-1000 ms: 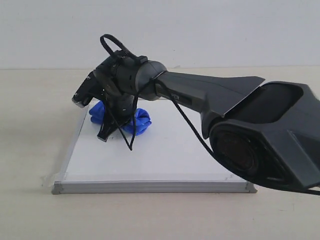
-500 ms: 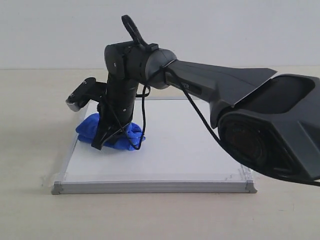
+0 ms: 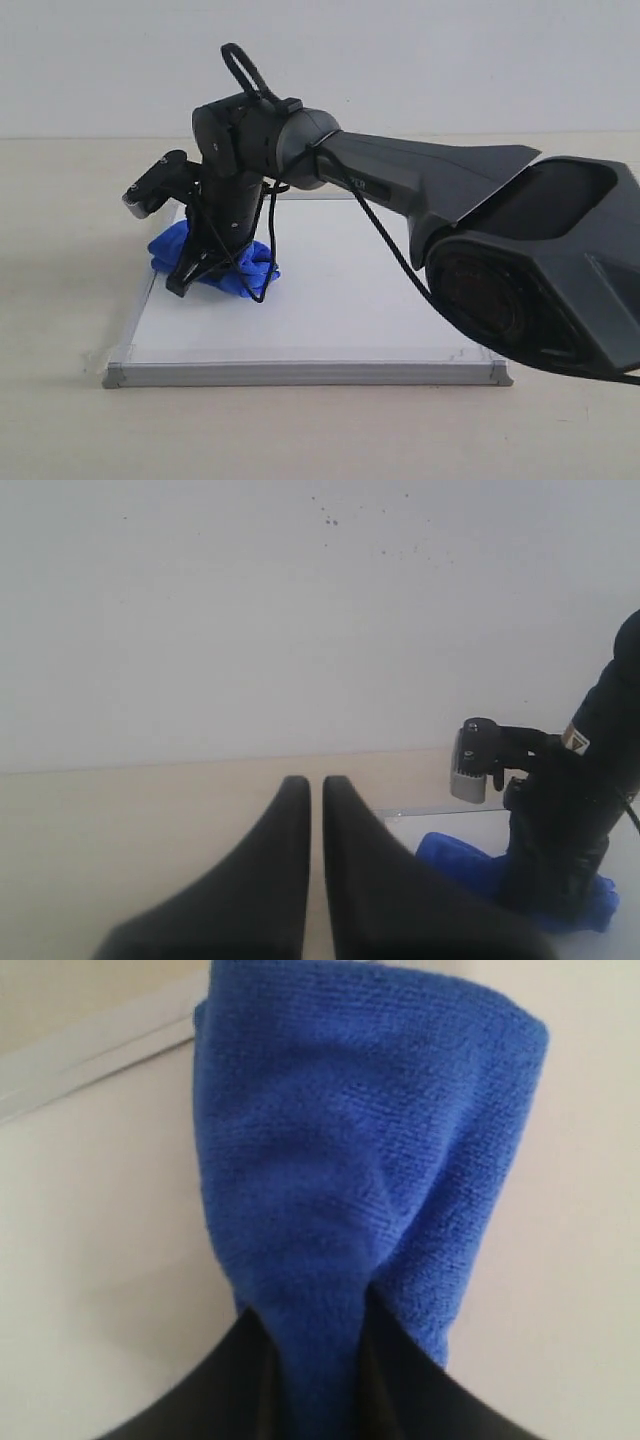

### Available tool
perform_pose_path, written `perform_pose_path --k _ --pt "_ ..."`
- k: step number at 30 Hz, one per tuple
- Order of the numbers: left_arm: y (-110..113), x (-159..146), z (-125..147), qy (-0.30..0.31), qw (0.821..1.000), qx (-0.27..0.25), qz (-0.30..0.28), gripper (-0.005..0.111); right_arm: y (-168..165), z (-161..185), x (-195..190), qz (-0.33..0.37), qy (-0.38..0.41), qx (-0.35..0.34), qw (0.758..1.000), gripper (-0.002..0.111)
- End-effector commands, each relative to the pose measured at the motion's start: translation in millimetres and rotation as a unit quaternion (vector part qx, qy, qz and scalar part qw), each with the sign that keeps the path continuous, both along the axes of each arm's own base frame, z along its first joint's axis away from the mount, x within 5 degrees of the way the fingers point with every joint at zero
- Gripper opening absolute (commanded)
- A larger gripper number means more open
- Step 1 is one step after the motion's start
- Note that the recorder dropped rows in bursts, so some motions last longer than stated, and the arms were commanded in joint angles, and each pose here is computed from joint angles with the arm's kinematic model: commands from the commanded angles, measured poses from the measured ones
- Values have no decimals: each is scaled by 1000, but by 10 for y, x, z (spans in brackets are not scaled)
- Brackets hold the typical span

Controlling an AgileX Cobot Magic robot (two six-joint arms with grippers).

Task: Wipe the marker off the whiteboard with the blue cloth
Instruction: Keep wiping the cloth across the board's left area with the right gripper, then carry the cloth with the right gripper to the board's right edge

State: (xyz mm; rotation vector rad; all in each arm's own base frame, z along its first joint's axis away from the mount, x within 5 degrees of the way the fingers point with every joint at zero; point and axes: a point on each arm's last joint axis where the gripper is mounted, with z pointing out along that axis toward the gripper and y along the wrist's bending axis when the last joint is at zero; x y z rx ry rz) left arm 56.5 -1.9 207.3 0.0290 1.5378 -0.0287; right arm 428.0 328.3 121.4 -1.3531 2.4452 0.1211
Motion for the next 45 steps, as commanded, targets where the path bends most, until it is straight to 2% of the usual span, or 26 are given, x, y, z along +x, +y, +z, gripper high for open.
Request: perform_pose_path --k 1,6,10,16,21,26,31,34,41,45 --pt "-2 -1 13 -2 1000 0 -2 4 -54 -427 126 -66 -41 -25 997 0" --pt "-2 -1 13 -2 1000 0 -2 4 -139 -389 159 -72 -57 -76 993 0" --pt "-2 -1 13 -2 1000 0 -2 4 -184 -417 86 -57 -18 -108 992 0" --pt "-2 -1 13 -2 1000 0 -2 4 -180 -437 -103 15 55 -154 986 0" --pt "-2 -1 13 -2 1000 0 -2 4 -39 -315 -235 57 119 -70 989 0" --pt "-2 -1 13 -2 1000 0 -2 4 51 7 -287 95 118 -9 988 0" --pt "-2 -1 13 -2 1000 0 -2 4 -22 321 -245 59 78 -21 995 0" --pt "-2 -1 13 -2 1000 0 -2 4 -98 527 -208 15 48 -35 998 0" --pt "-2 -1 13 -2 1000 0 -2 4 -294 957 -148 -45 21 -6 999 0" --pt "-2 -1 13 -2 1000 0 -2 4 -416 1085 -190 -69 25 -3 997 0"
